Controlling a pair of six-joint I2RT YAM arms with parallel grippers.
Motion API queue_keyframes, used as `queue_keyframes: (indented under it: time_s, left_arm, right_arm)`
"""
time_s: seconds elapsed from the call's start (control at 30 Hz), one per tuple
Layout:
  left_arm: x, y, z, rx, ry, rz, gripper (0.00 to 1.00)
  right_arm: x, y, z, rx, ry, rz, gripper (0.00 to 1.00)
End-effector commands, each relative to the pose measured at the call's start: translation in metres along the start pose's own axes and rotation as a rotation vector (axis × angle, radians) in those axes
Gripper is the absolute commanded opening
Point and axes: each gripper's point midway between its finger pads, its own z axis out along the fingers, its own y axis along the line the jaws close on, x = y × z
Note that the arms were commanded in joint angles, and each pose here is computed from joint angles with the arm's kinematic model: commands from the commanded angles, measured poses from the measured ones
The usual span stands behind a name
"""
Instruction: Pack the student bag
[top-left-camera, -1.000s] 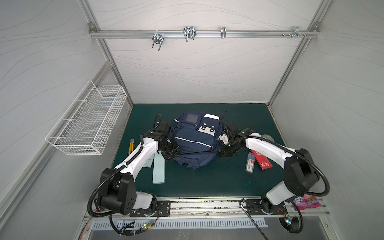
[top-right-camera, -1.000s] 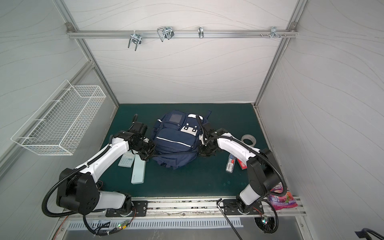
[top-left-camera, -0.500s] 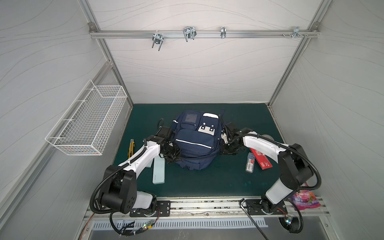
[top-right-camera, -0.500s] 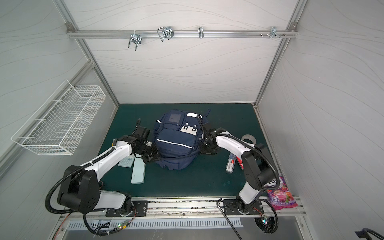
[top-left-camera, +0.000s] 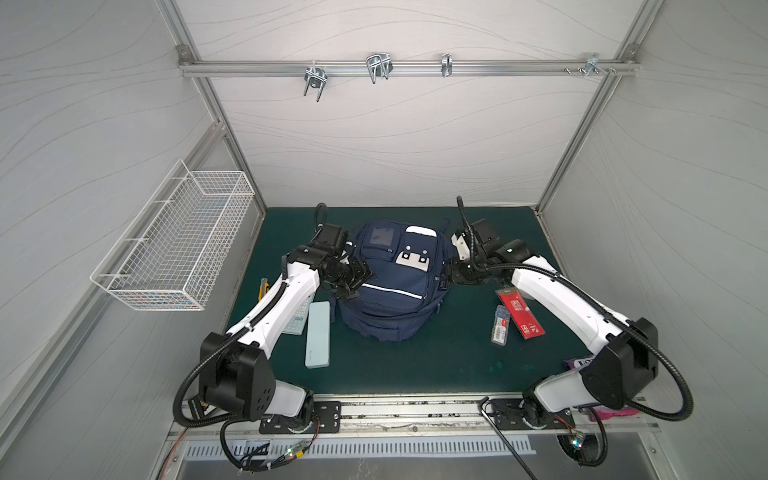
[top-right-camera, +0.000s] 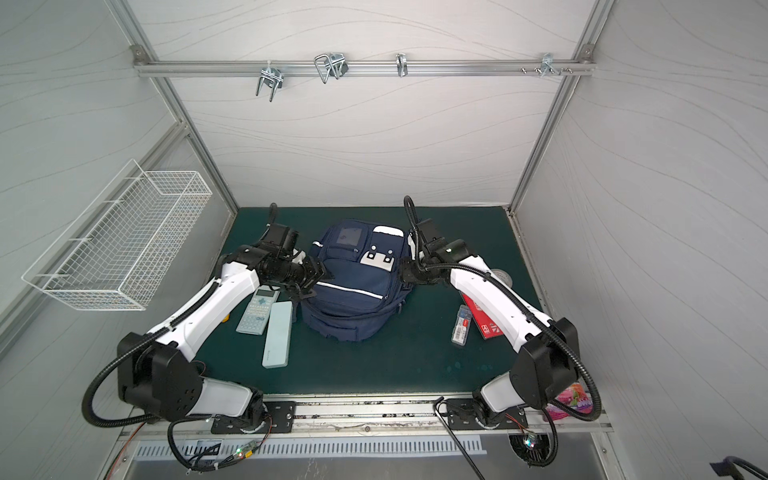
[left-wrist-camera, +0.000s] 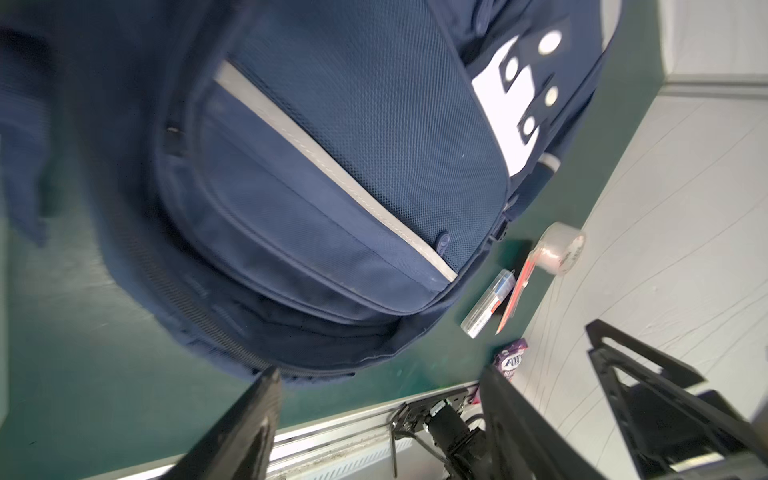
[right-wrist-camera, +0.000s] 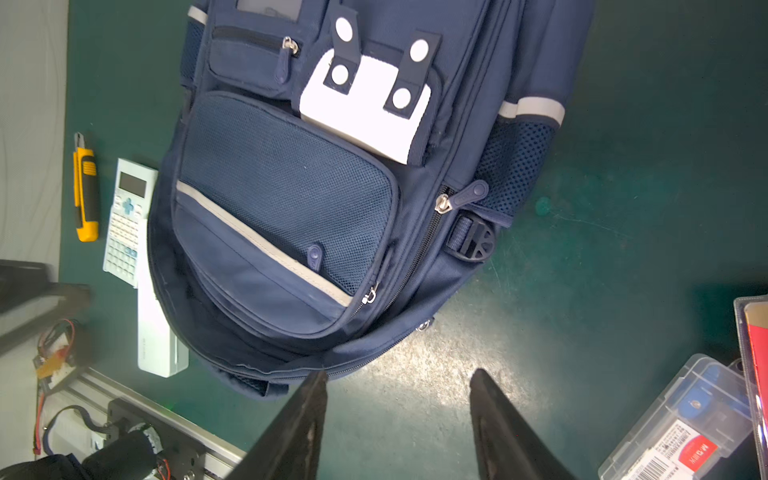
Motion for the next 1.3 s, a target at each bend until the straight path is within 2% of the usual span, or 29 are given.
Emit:
queue_keyframes:
  time_s: [0.0,0.17,0.3,0.5,0.67,0.77,0.8,0.83,0.97,1.1,1.27]
  left_arm:
    - [0.009,-0.002,0.03,-0.022,0.067,-0.027,0.74]
    - [0.014,-0.002,0.048,-0.023,0.102,-0.084,0.73]
    - [0.014,-0.017,0.067,0.017,0.117,-0.107,0.73]
    - [0.013,-0.012,0.096,-0.042,0.149,-0.141,0.67]
    - [0.013,-0.003,0.099,-0.085,0.145,-0.148,0.66]
    - [0.006,-0.014,0.102,-0.062,0.143,-0.132,0.5]
    - [0.003,-0.021,0.101,-0.05,0.137,-0.117,0.42]
    - [-0.002,-0.03,0.098,-0.034,0.127,-0.094,0.28]
    - [-0.014,-0.047,0.075,-0.046,0.07,0.0,0.02]
    - [-0.018,-0.051,0.049,-0.058,0.02,0.076,0.0]
    - [-0.019,-0.054,0.027,0.001,-0.013,0.088,0.0]
  right_arm:
    - [0.003,-0.001,-0.002,0.0,0.009,0.021,0.56]
    - [0.014,-0.006,0.001,0.001,0.023,0.043,0.56]
    - [0.021,-0.008,0.004,-0.006,0.031,0.052,0.56]
    - [0.023,-0.011,0.004,-0.001,0.032,0.06,0.55]
    - [0.013,-0.017,0.003,0.028,-0.021,0.067,0.56]
    - [0.002,-0.016,0.015,-0.011,-0.086,0.051,0.61]
    - [0.001,-0.015,0.022,-0.036,-0.081,0.039,0.62]
    - [-0.004,-0.019,0.028,-0.045,-0.07,0.058,0.61]
    - [-0.028,-0.015,0.047,-0.265,0.009,0.165,0.59]
    - [-0.057,-0.02,0.069,-0.334,0.013,0.168,0.6]
    - [-0.085,-0.035,0.099,-0.385,0.026,0.206,0.57]
